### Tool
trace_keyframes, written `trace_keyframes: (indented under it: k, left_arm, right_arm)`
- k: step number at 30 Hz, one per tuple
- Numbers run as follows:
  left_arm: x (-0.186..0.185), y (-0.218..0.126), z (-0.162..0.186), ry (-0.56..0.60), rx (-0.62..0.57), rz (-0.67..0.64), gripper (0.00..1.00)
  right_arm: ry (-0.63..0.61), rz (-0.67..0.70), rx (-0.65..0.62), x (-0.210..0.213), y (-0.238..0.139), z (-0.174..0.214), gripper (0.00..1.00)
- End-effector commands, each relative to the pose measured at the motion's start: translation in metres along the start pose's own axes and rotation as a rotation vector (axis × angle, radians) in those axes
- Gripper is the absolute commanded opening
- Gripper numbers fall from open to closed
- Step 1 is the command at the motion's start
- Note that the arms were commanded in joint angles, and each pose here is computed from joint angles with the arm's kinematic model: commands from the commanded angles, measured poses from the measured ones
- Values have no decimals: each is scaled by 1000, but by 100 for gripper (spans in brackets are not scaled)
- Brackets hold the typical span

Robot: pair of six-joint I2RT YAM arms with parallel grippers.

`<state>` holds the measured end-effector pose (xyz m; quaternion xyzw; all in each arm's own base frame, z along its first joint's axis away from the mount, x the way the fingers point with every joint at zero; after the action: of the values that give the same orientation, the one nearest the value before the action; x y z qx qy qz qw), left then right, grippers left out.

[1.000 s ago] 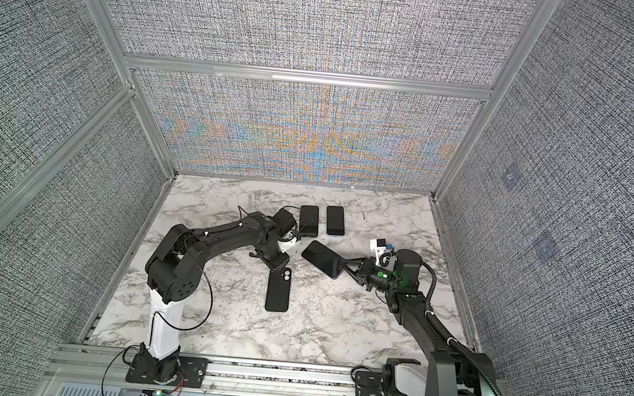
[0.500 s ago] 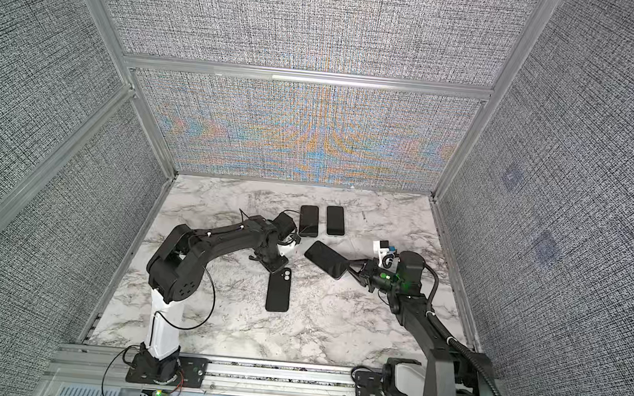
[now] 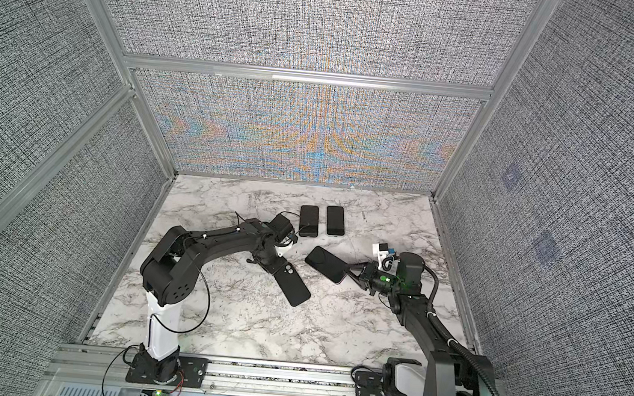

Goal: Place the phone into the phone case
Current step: 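Grasp the black phone case by its lens end with the left gripper, tilt up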

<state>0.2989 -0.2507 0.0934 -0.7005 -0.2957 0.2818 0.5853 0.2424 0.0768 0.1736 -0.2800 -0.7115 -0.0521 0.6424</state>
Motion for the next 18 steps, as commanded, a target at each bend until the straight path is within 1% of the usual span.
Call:
trace_keyframes:
  k: [1,2,3,6,13,18]
  left_arm:
    - [0,1,13,-114,49,-4,5]
    - [1,2,16,-148,63,-16,4]
    - [2,-9,17,-196,51,-38,2]
    - [4,-13,29,-301,70,-68,0]
    - [0,-22,53,-548,31,-35,0]
    - [-2,-22,71,-674,35,-29,1]
  right_arm:
    - [-47,-11,22,5,-2,1,4]
    - [-50,-7,30,6,-2,2,4]
    - [-55,-1,35,6,-2,3,4]
    - [-73,10,62,8,0,8,4]
    - [-96,15,172,12,20,19,4]
    - [-119,13,254,19,37,26,3]
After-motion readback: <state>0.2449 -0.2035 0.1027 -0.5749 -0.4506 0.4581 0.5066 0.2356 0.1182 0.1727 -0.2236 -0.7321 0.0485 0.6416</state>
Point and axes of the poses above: each gripper's point midway between its finger pads, its own y axis out along the fingers, its own x axis along the line the jaws close on, z = x × y, the point moved 8 cm from there along -y, back along the fingers, and after that the axes turned 1 degree about y, right-handed, at the moved point
